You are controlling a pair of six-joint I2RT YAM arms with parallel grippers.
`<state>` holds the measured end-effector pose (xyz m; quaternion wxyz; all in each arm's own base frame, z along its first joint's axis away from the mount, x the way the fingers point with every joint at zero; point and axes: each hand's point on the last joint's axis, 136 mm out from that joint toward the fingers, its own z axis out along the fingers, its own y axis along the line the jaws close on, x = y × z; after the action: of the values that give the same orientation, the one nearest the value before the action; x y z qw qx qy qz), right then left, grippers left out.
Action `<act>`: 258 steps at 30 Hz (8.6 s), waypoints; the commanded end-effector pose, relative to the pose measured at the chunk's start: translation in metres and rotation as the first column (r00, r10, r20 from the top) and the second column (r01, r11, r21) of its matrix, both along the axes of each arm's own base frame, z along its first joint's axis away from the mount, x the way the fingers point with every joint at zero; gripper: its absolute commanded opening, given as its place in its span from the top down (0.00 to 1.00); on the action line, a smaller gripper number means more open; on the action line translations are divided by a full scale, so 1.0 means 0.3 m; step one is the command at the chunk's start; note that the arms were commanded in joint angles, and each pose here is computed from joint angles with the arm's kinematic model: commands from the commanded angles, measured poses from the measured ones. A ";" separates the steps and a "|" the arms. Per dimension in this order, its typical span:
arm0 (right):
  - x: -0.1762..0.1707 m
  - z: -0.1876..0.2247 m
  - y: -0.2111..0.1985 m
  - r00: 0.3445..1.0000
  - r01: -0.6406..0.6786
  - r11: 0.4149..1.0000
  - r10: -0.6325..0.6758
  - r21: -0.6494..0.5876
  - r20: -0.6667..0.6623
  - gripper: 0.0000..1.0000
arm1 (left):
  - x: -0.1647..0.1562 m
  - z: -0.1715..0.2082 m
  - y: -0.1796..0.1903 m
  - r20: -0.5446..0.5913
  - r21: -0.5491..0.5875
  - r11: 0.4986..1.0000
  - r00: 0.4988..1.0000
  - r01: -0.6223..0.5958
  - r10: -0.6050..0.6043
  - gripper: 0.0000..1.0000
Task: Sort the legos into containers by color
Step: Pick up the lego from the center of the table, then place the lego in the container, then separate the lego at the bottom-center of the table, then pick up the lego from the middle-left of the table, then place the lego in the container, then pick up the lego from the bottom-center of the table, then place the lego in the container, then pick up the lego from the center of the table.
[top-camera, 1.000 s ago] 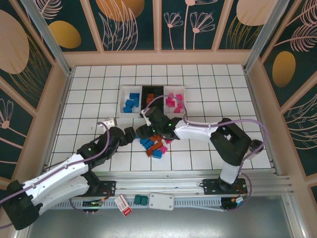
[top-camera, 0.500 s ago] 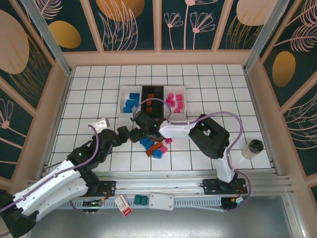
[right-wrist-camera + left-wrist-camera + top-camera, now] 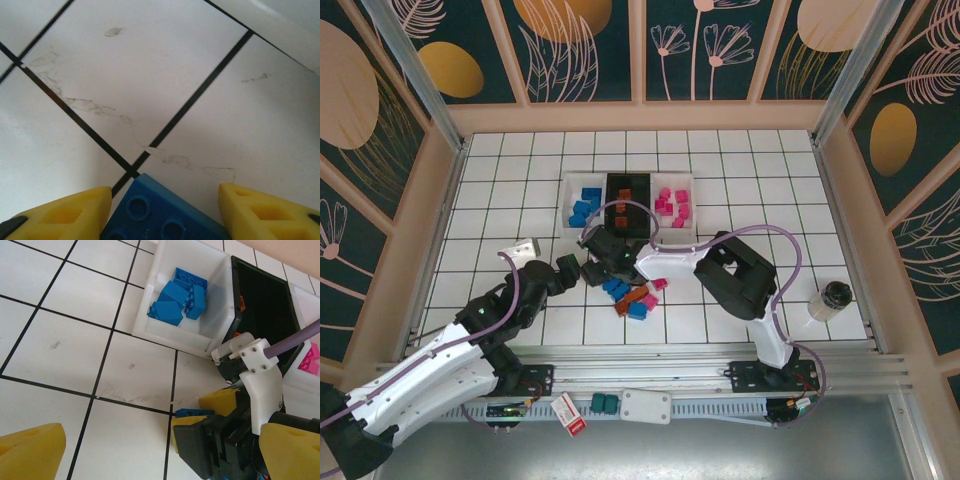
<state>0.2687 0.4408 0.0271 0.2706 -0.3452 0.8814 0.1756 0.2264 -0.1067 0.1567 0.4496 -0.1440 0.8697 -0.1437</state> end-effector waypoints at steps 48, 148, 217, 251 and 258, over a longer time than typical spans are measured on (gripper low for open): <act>0.321 0.535 -0.382 0.926 0.334 0.778 -0.378 0.532 -0.029 0.23 | 0.001 -0.280 -0.408 -0.225 -0.110 0.881 0.852 0.460 -0.473 0.26; 0.043 0.267 -0.620 0.900 0.436 0.833 -0.403 0.341 -0.166 0.23 | 0.413 0.049 -0.307 0.004 -0.117 0.964 0.970 0.240 -0.241 0.01; 0.532 0.477 -0.585 0.831 0.502 0.774 -0.556 0.385 0.034 0.29 | 0.057 -0.243 -0.145 -0.136 -0.194 0.962 0.966 0.191 -0.219 0.01; 0.050 -0.016 -0.613 0.879 0.470 0.883 -0.469 -0.002 -0.082 0.41 | 0.059 -0.270 -0.142 -0.175 -0.188 0.968 0.964 0.168 -0.201 0.01; 0.058 0.104 -0.622 0.891 0.454 0.881 -0.449 0.131 -0.066 0.31 | 0.062 -0.268 -0.145 -0.173 -0.191 0.967 0.964 0.169 -0.203 0.01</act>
<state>0.2813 0.2411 0.0323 0.2818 -0.1037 0.9430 0.1433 0.2455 -0.1494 0.0781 0.3392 -0.1071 0.9025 -0.2429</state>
